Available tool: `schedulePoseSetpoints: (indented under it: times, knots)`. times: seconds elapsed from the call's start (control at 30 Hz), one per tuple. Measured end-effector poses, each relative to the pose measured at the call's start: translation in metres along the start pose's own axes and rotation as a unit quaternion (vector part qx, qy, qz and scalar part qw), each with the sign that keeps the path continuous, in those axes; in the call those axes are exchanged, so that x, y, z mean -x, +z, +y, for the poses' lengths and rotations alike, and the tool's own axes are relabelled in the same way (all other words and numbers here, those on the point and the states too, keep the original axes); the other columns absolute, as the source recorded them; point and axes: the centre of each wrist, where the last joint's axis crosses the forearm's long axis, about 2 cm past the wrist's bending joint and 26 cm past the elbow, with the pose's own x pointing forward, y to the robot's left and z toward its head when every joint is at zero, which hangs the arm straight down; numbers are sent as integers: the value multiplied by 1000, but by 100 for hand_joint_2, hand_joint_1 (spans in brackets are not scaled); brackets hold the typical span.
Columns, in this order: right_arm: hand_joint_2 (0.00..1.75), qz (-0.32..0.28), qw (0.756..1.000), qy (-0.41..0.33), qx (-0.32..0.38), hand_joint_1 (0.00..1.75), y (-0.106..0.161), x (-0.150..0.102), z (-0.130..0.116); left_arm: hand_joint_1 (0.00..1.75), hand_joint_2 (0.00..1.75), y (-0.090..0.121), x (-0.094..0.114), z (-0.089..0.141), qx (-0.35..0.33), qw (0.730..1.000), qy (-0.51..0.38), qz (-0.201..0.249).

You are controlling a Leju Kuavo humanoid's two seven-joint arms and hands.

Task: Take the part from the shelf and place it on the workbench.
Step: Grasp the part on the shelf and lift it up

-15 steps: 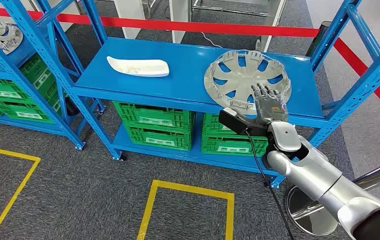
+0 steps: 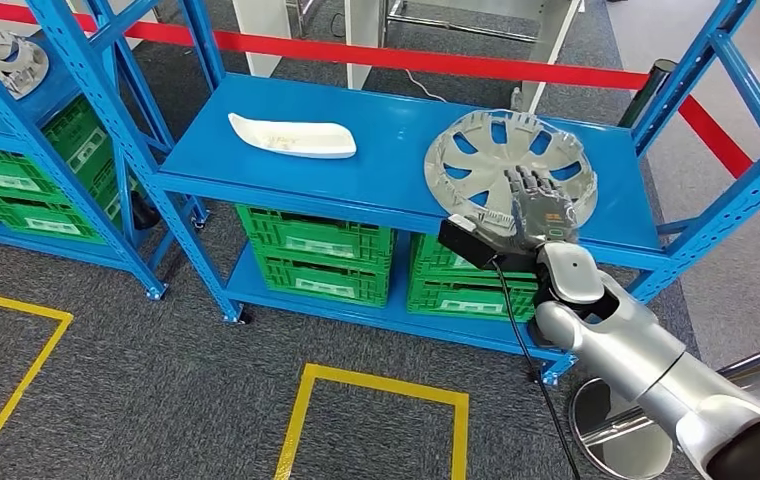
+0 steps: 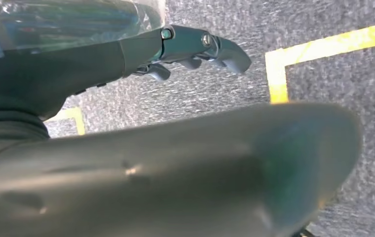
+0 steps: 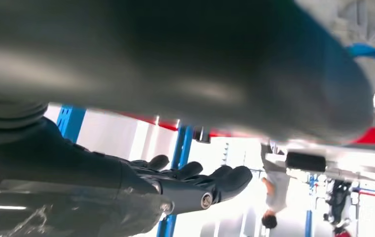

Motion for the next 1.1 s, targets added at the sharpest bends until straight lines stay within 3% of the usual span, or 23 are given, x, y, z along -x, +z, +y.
schedulePoseSetpoints:
  times: [1.1]
  knots:
    - [0,-1,1000,-1,-8,0,4,0,7,0,0,0,0,0,0,1000,3,2]
